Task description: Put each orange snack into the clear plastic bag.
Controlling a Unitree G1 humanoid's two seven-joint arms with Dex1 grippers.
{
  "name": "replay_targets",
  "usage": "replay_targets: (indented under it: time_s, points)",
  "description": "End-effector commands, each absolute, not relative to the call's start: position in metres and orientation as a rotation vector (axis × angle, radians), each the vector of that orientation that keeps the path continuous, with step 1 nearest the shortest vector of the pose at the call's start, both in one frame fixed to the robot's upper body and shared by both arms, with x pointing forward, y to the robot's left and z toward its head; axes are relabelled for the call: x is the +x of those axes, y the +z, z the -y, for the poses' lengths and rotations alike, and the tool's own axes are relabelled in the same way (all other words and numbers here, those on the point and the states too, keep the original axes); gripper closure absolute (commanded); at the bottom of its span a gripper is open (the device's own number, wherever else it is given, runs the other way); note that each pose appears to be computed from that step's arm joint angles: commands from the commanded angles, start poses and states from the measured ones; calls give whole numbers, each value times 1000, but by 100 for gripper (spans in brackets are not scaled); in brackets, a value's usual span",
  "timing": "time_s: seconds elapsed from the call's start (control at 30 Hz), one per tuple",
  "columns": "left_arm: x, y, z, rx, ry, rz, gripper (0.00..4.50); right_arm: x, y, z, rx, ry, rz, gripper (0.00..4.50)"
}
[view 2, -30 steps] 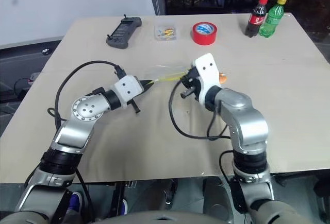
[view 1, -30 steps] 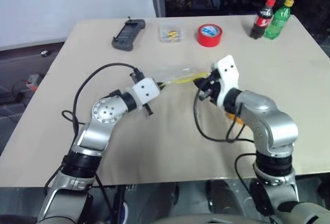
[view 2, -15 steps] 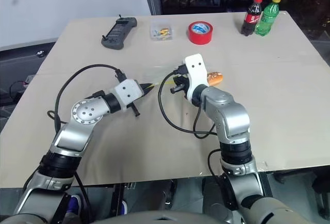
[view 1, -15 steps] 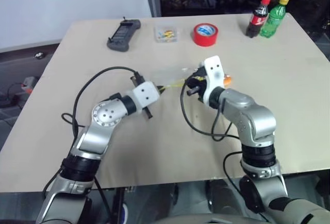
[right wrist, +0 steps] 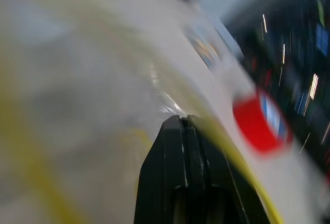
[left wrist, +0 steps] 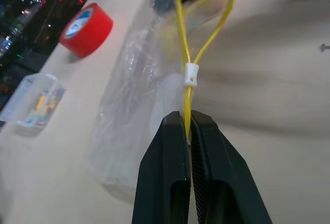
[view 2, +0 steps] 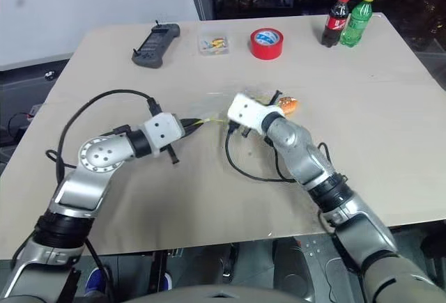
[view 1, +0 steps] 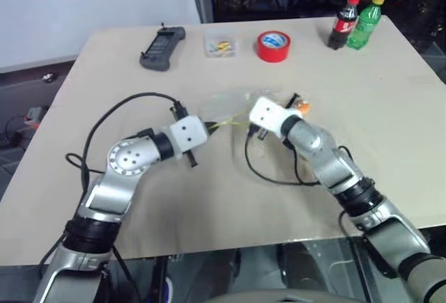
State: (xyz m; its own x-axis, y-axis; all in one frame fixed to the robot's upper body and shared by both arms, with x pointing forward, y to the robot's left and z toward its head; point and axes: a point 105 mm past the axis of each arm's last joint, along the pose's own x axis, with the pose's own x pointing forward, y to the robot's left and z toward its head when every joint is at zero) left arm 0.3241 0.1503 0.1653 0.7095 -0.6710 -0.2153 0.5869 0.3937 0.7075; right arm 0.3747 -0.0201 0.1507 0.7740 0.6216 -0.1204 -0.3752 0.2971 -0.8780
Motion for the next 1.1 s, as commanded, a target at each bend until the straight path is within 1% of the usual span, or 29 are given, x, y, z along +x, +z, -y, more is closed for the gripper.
replay_targets:
  time_s: [0.03, 0.07, 0.1, 0.13, 0.2, 0.27, 0.3, 0.37, 0.47, 0.5, 0.6, 0.7, 0.8, 0.9, 1.03, 1.1]
  points:
    - [325, 180, -152, 861, -765, 160, 450, 376, 168, 7, -1218, 679, 416, 339]
    - [326, 181, -152, 852, -753, 159, 450, 377, 169, 8, -1225, 673, 423, 299]
    - [327, 181, -152, 846, -744, 158, 450, 379, 170, 8, -1228, 667, 426, 240]
    - [327, 181, -152, 843, -738, 154, 450, 381, 171, 9, -1233, 661, 426, 195]
    - [328, 181, -153, 840, -722, 148, 450, 382, 172, 11, -1240, 655, 426, 87]
    - [329, 182, -156, 833, -692, 139, 450, 382, 175, 15, -1226, 654, 418, 17]
    - [332, 181, -160, 836, -666, 127, 450, 380, 177, 20, -1171, 666, 381, 3]
    - [336, 180, -164, 847, -634, 111, 450, 376, 179, 27, -1072, 692, 323, 3]
    - [342, 178, -170, 846, -588, 86, 450, 363, 185, 45, -891, 743, 225, 3]
    - [344, 178, -171, 839, -577, 79, 450, 357, 186, 57, -824, 750, 176, 3]
    - [345, 176, -170, 834, -578, 72, 450, 345, 184, 96, -721, 725, 37, 3]
    - [344, 176, -169, 830, -591, 71, 450, 328, 175, 123, -716, 755, -71, 3]
    - [342, 174, -166, 824, -611, 69, 450, 308, 159, 153, -671, 762, -218, 3]
    - [339, 171, -163, 811, -636, 64, 450, 293, 144, 171, -623, 763, -327, 3]
    - [337, 172, -161, 802, -653, 65, 450, 288, 122, 185, -575, 755, -424, 3]
    - [337, 174, -159, 800, -660, 70, 450, 294, 115, 192, -535, 711, -437, 44]
